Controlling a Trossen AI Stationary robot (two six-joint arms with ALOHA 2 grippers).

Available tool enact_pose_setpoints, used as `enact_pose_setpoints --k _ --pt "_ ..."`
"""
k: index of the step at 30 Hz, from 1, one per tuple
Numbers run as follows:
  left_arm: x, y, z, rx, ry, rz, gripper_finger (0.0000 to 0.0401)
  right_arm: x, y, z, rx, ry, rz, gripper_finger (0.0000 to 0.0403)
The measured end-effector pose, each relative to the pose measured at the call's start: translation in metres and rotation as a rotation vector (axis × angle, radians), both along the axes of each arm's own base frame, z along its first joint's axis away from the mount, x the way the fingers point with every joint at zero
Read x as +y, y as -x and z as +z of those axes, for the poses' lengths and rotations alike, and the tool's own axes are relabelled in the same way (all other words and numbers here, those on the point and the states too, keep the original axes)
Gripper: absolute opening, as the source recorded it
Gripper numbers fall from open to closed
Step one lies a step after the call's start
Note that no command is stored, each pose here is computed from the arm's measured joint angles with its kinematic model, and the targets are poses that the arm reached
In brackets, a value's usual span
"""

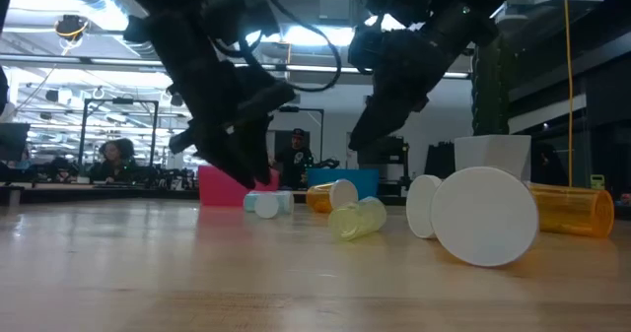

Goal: Pick and place medicine bottles into bin by pill shape (circle, oval)
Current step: Put the yellow tablet bottle into the red bin

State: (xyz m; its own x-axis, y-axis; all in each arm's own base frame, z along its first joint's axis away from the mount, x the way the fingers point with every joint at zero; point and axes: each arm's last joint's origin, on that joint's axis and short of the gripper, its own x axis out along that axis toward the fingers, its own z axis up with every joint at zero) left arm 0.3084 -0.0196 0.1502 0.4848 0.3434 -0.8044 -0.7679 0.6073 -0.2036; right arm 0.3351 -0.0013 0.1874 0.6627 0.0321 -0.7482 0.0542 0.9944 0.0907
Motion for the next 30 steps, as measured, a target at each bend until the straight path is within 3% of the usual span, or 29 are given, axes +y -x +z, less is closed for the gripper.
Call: enact_pose_setpoints --k 8,15,24,30 --pt "-0.001 -0.010 -0.005 -0.073 0.009 0.006 0.0124 0.010 0.000 -0.009 0.045 -0.001 0.021 0.0225" --pt "-0.001 -0.011 -0.019 -0.035 0.020 0.047 0.0124 0.012 0.000 -0.008 0.042 0.011 0.025 0.0225" --pt "-0.001 -0.005 -0.021 0.044 0.039 0.007 0.0124 0.012 0.001 -0.008 0.044 0.029 0.044 0.0225" --pt "-0.001 0.006 -0.025 0.171 0.060 0.010 0.0124 0.012 0.001 -0.008 0.042 0.030 0.045 0.0225"
